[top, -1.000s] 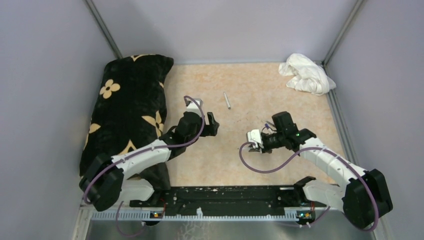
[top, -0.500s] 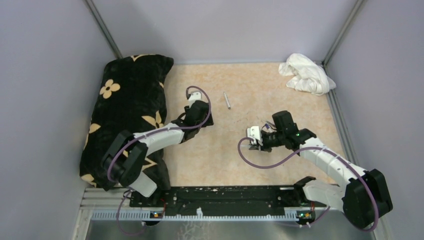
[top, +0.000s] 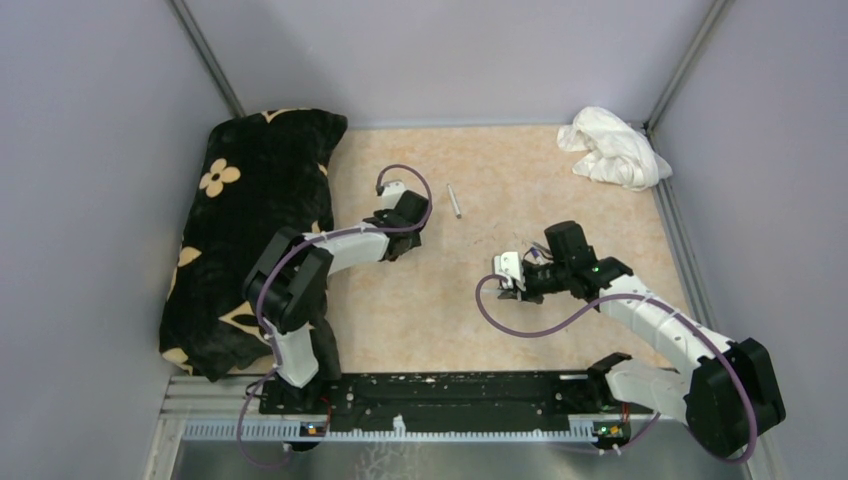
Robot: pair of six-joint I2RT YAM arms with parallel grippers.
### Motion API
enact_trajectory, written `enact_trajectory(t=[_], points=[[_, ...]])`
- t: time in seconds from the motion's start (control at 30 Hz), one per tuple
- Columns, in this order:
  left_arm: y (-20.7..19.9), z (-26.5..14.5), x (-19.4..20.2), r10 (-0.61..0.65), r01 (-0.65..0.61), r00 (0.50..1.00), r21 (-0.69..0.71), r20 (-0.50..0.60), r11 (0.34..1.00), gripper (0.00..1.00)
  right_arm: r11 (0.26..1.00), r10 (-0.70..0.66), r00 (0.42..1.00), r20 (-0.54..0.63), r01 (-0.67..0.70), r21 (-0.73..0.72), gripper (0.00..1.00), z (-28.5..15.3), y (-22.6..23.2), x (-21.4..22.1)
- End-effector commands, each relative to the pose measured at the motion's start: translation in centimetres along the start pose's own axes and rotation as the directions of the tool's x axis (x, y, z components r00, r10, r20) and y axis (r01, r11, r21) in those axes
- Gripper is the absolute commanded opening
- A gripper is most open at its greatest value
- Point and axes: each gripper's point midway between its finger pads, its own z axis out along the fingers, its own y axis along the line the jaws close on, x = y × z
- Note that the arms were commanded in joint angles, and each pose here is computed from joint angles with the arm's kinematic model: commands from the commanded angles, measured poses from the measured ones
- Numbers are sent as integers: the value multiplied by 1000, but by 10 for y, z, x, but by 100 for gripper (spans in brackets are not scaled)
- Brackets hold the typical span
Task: Insert the pens into the pen caps
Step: Pick up the pen from the center of the board, then insert the pen cap onto the pen.
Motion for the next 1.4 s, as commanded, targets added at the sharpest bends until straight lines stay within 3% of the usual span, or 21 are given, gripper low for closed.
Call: enact_trajectory(t=[0.0,0.47,0.83,1.17,1.37], points=[[6,11,5,-16,14,999,-34,-40,999,52,998,-50,998,49,48,51,0,-10,-17,-24],[12,20,19,-23,9,986,-85,-164,996,31,997,-56,997,56,54,48,0,-11,-16,-26],[19,20,48,47,-75,941,-71,-336,995,32,996,-71,995,73,67,52,0,-14,-15,-32],[27,25,57,109,-113,880,21,-463,993,6,994,-96,991,98,90,62,0,-20,-14,-42],[14,-2,10,106,-75,927,97,-360,992,0,997,-66,989,133,59,53,0,-20,-12,-49]])
